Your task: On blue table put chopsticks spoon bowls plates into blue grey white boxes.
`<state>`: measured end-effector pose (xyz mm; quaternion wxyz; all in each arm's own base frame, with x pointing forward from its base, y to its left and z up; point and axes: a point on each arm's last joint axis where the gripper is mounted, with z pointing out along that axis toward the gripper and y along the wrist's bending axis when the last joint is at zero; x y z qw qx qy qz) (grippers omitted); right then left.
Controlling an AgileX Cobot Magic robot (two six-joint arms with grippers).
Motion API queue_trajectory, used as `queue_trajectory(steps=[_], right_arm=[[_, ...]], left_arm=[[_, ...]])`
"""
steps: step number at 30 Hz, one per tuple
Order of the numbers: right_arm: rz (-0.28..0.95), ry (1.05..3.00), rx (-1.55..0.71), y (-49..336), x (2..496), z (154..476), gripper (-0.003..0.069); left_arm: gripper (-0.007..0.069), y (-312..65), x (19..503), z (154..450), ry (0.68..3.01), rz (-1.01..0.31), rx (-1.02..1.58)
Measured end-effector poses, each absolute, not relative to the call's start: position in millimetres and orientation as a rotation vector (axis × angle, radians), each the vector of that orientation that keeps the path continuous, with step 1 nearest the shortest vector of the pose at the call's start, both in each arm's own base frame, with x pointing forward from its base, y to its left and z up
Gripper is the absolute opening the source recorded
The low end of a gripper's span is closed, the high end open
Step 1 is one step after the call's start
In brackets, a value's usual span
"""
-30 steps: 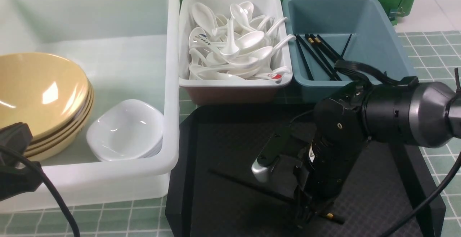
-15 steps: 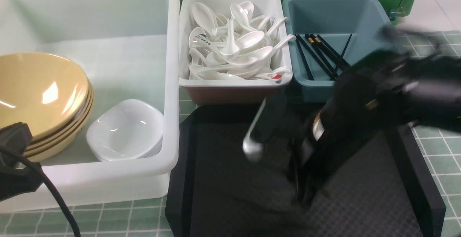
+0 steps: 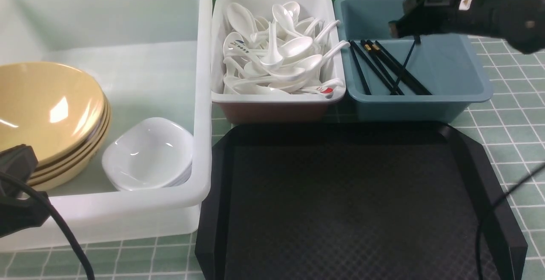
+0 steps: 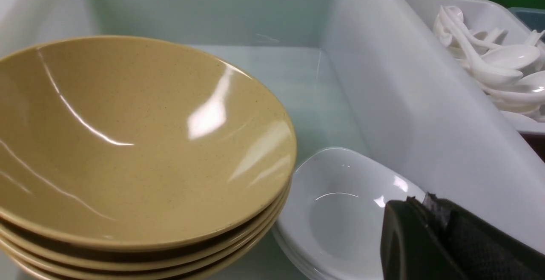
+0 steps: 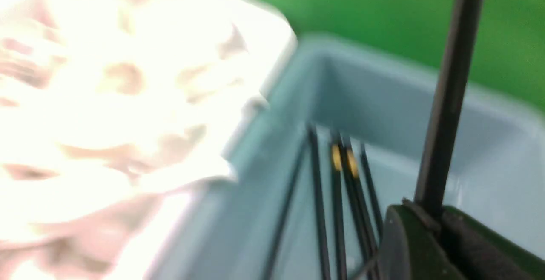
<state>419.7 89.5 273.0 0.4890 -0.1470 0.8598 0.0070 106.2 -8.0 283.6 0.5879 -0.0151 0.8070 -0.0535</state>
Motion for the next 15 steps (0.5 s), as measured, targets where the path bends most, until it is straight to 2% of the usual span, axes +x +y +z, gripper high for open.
queue_trajectory(steps=[1,3,7,10,14,15], right_arm=[[0.019,2.093,-0.348,88.7,420.3,274.7,0.0086],[-0.006,2.253,-0.333,86.9,440.8,244.4,0.0086],[-0.048,2.452,-0.338,87.5,456.0,221.8,0.0086],[-0.062,2.504,-0.336,87.9,462.0,220.0,0.0092],[-0.066,2.508,-0.33,87.9,463.7,228.2,0.0162],[-0.063,2.505,-0.324,87.7,462.6,235.5,0.0216]], left_arm=[[0.0002,-8.0,106.2,283.6,1.88,-0.125,-0.035],[0.0002,-8.0,106.2,283.6,1.88,-0.125,-0.035],[0.0002,-8.0,106.2,283.5,1.881,-0.121,-0.031],[0.0002,-8.0,106.1,283.3,1.883,-0.113,-0.02],[0.0002,-8.0,106.2,283.4,1.883,-0.112,-0.018],[0.0002,-8.0,106.2,283.5,1.882,-0.112,-0.018]])
